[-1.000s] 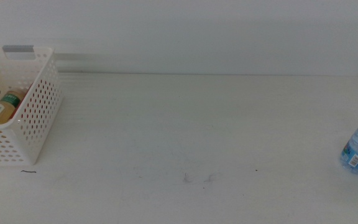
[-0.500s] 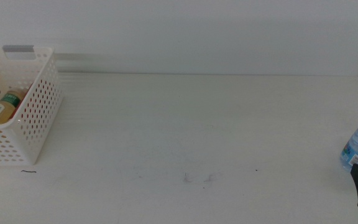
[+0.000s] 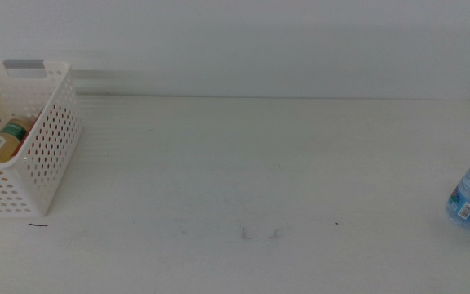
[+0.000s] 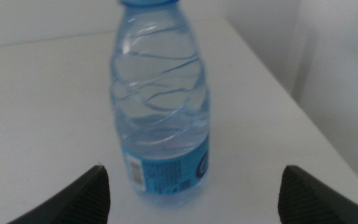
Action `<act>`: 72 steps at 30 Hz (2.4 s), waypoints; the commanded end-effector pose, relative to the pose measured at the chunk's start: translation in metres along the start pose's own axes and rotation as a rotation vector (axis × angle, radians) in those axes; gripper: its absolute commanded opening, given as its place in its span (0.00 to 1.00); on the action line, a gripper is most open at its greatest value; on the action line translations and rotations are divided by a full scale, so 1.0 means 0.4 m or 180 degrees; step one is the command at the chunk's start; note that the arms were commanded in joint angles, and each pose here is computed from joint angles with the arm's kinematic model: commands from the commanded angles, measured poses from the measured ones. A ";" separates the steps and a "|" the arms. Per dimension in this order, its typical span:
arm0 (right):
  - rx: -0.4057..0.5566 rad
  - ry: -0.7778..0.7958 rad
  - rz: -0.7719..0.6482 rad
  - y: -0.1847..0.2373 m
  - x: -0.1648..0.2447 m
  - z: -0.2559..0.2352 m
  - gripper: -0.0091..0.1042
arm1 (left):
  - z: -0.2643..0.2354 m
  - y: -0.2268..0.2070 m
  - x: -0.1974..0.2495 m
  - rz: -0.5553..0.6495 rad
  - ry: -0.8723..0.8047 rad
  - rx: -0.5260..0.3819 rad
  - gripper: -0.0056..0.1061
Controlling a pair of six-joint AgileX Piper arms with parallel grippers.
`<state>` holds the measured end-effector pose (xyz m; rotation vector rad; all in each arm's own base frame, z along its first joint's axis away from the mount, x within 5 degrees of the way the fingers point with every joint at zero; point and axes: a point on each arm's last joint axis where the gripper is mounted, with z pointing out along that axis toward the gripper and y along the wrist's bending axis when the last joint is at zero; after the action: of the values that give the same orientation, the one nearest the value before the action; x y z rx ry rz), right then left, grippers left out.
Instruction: Use arms to grab the bottles and put them into the dustbin to the left of the table.
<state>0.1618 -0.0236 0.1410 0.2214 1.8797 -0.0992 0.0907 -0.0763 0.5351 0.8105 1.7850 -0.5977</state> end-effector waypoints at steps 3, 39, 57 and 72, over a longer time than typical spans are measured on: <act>-0.0013 -0.0191 -0.0062 -0.002 -0.011 -0.001 0.74 | -0.004 -0.004 -0.001 0.0009 -0.0036 0.0013 0.89; -0.0178 -0.0097 -0.0762 0.020 0.018 0.167 0.74 | -0.004 0.000 0.000 0.0029 -0.0014 -0.0037 0.89; -0.0109 -0.0164 -0.0722 0.045 0.028 0.314 0.09 | -0.004 0.000 0.000 0.0031 -0.0012 -0.0041 0.89; -0.1905 -0.0563 -0.1011 0.630 -0.062 0.408 0.06 | -0.004 0.000 0.000 0.0031 -0.0012 -0.0041 0.89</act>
<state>0.3625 0.1745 0.1302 -0.4499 1.6679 0.2017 0.0919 -0.0752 0.5341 0.8080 1.7926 -0.5765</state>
